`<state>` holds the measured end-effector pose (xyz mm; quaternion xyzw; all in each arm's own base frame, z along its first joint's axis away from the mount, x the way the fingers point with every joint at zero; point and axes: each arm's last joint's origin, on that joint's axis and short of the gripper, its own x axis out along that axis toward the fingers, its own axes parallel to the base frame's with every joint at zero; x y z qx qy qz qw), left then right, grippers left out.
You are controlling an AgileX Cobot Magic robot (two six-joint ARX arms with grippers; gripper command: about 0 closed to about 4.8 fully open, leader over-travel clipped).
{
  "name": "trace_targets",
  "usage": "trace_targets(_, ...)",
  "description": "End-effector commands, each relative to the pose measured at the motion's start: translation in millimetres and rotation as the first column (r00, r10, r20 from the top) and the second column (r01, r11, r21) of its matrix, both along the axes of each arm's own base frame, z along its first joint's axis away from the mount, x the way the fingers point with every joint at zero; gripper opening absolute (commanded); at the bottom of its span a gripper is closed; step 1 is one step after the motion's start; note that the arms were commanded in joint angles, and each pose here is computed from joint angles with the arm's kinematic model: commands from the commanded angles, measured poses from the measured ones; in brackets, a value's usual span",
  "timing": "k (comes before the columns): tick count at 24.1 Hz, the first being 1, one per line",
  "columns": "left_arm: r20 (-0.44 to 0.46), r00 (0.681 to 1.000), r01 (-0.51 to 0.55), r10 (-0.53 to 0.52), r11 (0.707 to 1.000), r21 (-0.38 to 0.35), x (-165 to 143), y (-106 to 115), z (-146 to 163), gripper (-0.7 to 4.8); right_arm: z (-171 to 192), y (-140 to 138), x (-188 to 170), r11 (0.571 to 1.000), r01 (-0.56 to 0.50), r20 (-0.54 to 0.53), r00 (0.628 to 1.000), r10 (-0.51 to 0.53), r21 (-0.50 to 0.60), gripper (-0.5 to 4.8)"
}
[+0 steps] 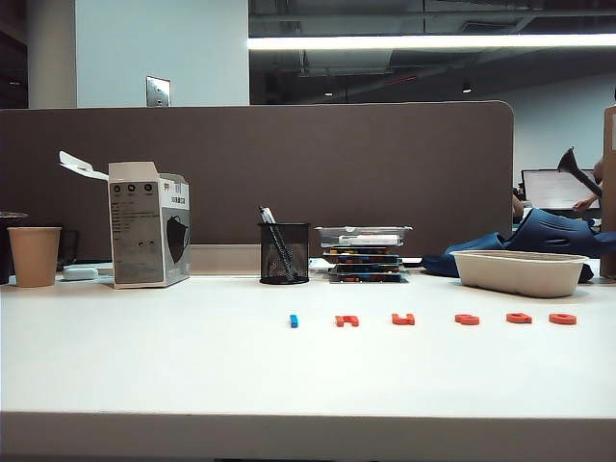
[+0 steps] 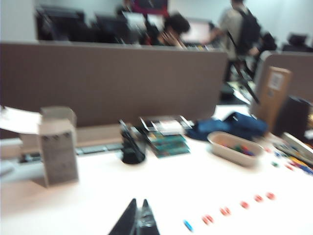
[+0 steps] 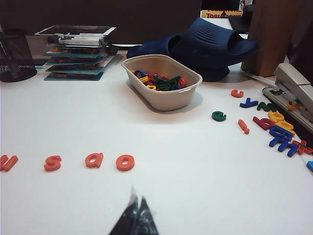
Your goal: Select the appropriate letters from the row of letter magnets placed on the table to arrange into the word "sun".
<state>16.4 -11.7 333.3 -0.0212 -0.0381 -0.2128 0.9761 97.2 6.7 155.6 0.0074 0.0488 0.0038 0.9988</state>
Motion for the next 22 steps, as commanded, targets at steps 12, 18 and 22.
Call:
trace_targets(12, -0.388, 0.865, 0.268, -0.318, 0.947, -0.178, 29, -11, 136, -0.05, 0, 0, 0, 1.0, 0.012, 0.014, 1.0, -0.012, -0.004, 0.0)
trace_targets(18, -0.578, 0.727, 0.239, -0.371, 0.926, -0.293, 69, -55, 143, -0.05, 0, -2, 0, 0.998, 0.06, 0.014, 0.998, -0.06, -0.008, 0.0)
trace_targets(22, -0.646, 0.701, 0.178, -0.302, 0.951, -0.252, 88, -91, 133, -0.05, 0, -2, 0, 0.997, 0.079, 0.015, 0.997, -0.079, -0.009, -0.01)
